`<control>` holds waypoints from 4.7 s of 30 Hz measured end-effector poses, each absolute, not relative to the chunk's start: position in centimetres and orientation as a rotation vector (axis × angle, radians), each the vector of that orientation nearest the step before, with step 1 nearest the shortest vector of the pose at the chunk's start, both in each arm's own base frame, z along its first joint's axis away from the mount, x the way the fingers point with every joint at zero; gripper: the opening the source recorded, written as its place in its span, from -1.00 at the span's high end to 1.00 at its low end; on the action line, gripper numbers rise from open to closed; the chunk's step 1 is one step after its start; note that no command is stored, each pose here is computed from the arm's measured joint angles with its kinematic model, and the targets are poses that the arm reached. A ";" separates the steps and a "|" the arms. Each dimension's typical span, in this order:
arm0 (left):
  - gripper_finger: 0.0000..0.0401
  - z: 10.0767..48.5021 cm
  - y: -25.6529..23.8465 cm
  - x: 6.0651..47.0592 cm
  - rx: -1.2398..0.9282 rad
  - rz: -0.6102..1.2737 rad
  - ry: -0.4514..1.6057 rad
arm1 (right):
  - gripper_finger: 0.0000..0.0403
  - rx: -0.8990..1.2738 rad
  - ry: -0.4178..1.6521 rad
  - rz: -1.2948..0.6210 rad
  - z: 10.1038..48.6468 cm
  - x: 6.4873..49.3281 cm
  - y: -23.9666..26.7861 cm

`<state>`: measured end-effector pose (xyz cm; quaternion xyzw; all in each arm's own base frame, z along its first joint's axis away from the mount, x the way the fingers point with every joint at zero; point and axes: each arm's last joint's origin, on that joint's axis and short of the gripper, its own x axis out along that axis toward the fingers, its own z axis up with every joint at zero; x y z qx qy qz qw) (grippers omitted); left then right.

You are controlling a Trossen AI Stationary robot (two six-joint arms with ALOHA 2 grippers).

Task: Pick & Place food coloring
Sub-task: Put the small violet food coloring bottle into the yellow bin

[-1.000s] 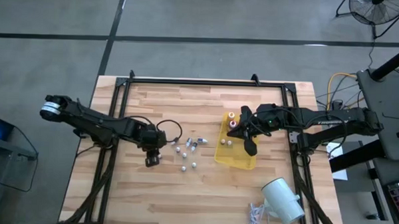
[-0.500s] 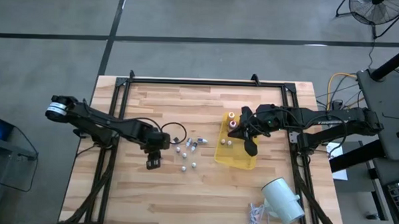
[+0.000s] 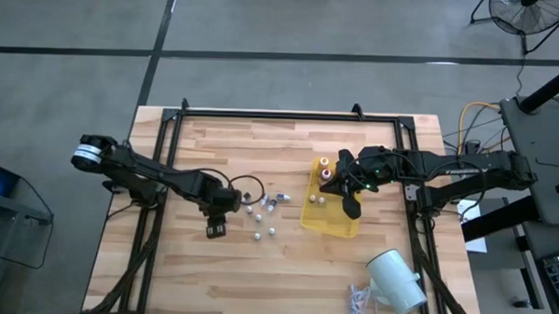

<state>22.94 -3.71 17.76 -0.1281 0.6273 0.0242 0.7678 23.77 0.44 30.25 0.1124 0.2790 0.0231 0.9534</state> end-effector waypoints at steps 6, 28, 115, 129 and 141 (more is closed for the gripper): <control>0.47 17.3 -3.7 23.1 -0.277 0.061 1.382 | 0.96 0.231 0.568 0.046 30.2 23.8 0.4; 0.66 17.4 -2.7 23.3 -0.296 0.090 1.374 | 0.96 0.228 0.567 0.047 30.2 23.8 0.4; 0.84 32.2 2.0 42.4 -0.092 -0.123 0.999 | 0.96 0.147 0.453 -0.139 36.1 15.0 -0.2; 0.84 31.6 1.7 43.8 -0.092 -0.148 0.928 | 0.96 0.150 0.338 -0.193 38.4 13.0 -0.4; 0.84 28.6 1.6 45.9 -0.075 -0.160 0.942 | 0.96 0.185 0.364 -0.283 38.1 12.6 -0.6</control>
